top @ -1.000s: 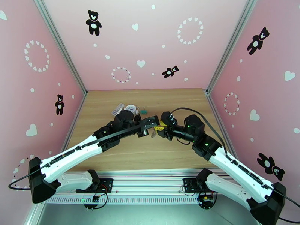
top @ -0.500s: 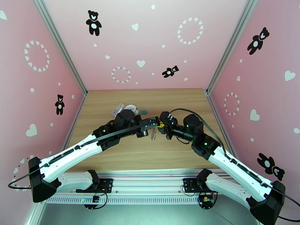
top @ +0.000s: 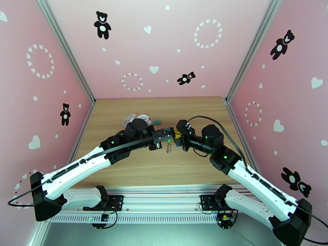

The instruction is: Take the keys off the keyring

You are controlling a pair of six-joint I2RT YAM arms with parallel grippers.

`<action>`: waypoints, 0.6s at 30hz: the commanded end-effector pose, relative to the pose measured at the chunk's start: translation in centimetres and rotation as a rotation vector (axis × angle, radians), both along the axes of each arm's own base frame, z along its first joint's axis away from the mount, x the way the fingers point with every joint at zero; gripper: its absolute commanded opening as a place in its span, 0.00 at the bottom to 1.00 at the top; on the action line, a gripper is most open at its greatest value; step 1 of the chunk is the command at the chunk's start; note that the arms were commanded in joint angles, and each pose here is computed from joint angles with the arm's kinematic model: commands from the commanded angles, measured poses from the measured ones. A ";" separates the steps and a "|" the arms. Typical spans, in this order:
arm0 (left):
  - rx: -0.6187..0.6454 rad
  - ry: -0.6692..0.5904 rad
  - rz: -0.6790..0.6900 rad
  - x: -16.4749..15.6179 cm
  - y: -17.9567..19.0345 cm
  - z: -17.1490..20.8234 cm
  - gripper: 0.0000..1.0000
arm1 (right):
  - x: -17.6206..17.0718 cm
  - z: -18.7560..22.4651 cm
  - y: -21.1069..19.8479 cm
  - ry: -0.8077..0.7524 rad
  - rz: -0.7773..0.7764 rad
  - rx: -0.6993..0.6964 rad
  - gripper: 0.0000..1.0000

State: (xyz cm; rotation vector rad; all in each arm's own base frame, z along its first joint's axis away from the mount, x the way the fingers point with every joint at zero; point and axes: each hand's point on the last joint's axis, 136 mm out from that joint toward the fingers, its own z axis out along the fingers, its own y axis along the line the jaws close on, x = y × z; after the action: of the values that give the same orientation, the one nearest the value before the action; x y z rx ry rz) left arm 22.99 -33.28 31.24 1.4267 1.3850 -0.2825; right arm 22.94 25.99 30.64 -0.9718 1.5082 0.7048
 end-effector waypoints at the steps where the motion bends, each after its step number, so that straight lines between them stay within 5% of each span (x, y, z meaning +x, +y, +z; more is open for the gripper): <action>1: 0.001 -0.038 -0.041 -0.8 -1.0 1.0 0.00 | 0.2 1.2 0.0 -0.021 -0.007 0.044 0.22; 7: -0.005 -0.049 -0.036 -0.6 -1.0 1.1 0.00 | 0.8 1.3 -0.4 -0.005 -0.042 0.061 0.23; 18: -0.009 -0.073 0.001 -0.2 -0.5 1.2 0.00 | 0.5 0.8 -1.0 0.008 -0.060 0.030 0.06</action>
State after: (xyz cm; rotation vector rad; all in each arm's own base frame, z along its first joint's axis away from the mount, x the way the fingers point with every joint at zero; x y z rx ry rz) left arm 22.99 -33.65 31.20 1.4409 1.3664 -0.2452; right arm 23.44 25.55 30.91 -0.9214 1.5280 0.7064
